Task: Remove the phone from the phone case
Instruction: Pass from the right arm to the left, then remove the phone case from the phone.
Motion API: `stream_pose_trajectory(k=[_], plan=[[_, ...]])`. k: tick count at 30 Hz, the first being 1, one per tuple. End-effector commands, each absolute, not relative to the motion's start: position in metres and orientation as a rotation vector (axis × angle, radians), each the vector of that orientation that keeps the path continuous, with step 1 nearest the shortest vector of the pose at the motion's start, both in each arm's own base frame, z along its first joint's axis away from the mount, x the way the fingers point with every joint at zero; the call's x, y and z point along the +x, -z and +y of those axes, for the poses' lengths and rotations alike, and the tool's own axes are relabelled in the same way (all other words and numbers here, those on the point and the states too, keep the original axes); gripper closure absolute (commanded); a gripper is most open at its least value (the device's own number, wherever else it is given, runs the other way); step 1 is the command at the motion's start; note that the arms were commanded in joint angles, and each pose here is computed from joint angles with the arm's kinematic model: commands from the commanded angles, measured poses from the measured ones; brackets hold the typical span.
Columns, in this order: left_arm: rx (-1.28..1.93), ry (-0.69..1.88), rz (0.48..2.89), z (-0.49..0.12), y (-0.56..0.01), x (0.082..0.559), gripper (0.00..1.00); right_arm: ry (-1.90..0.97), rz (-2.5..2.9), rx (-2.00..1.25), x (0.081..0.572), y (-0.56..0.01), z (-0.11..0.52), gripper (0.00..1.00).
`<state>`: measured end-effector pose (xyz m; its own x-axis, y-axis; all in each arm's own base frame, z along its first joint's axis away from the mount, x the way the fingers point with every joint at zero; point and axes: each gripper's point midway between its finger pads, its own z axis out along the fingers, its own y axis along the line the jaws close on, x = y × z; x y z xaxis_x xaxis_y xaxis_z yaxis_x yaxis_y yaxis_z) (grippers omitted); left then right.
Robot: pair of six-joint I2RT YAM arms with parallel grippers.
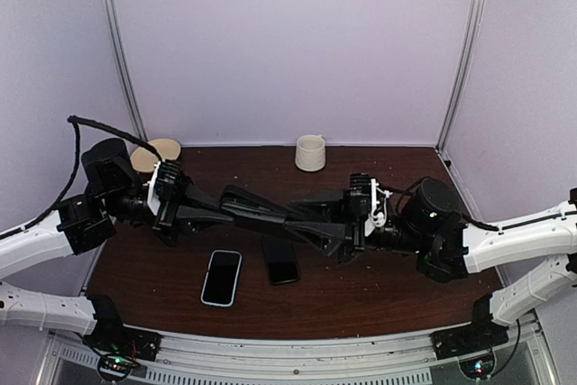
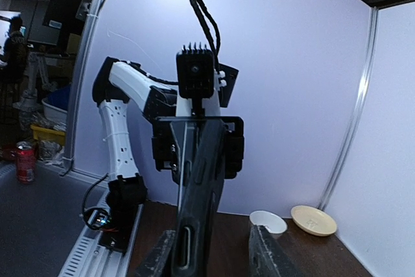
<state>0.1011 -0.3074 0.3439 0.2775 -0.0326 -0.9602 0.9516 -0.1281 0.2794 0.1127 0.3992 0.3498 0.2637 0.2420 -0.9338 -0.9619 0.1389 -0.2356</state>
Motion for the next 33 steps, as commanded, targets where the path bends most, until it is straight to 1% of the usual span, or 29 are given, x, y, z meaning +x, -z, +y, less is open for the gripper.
stream_pose_trajectory(k=[1,3,6,9,13,15,19,24,29,33], plan=[[1.461,1.073,0.898,-0.308,-0.339,0.094,1.00,-1.027,0.860,-0.954,0.122,-0.385,0.389,0.51],[1.470,1.038,0.894,-0.307,-0.337,0.096,1.00,-1.014,0.892,-0.971,0.122,-0.378,0.385,0.42],[1.491,0.980,0.888,-0.306,-0.333,0.098,1.00,-1.000,0.933,-1.011,0.117,-0.371,0.376,0.36],[1.552,0.899,0.932,-0.304,-0.315,0.104,1.00,-0.990,0.998,-1.062,0.114,-0.361,0.370,0.31],[1.632,0.740,0.994,-0.301,-0.287,0.118,1.00,-0.954,1.164,-1.094,0.122,-0.348,0.367,0.20],[1.664,0.692,1.012,-0.300,-0.278,0.121,1.00,-0.941,1.256,-1.120,0.126,-0.337,0.368,0.19],[1.695,0.680,1.005,-0.300,-0.268,0.118,1.00,-0.921,1.376,-1.168,0.129,-0.323,0.375,0.17],[1.748,0.650,1.014,-0.302,-0.254,0.117,1.00,-0.822,1.499,-1.316,0.128,-0.303,0.384,0.17],[1.771,0.636,1.015,-0.304,-0.246,0.115,1.00,-0.804,1.504,-1.415,0.118,-0.296,0.400,0.17],[1.779,0.617,1.016,-0.305,-0.244,0.115,1.00,-0.779,1.525,-1.405,0.121,-0.292,0.418,0.17]])
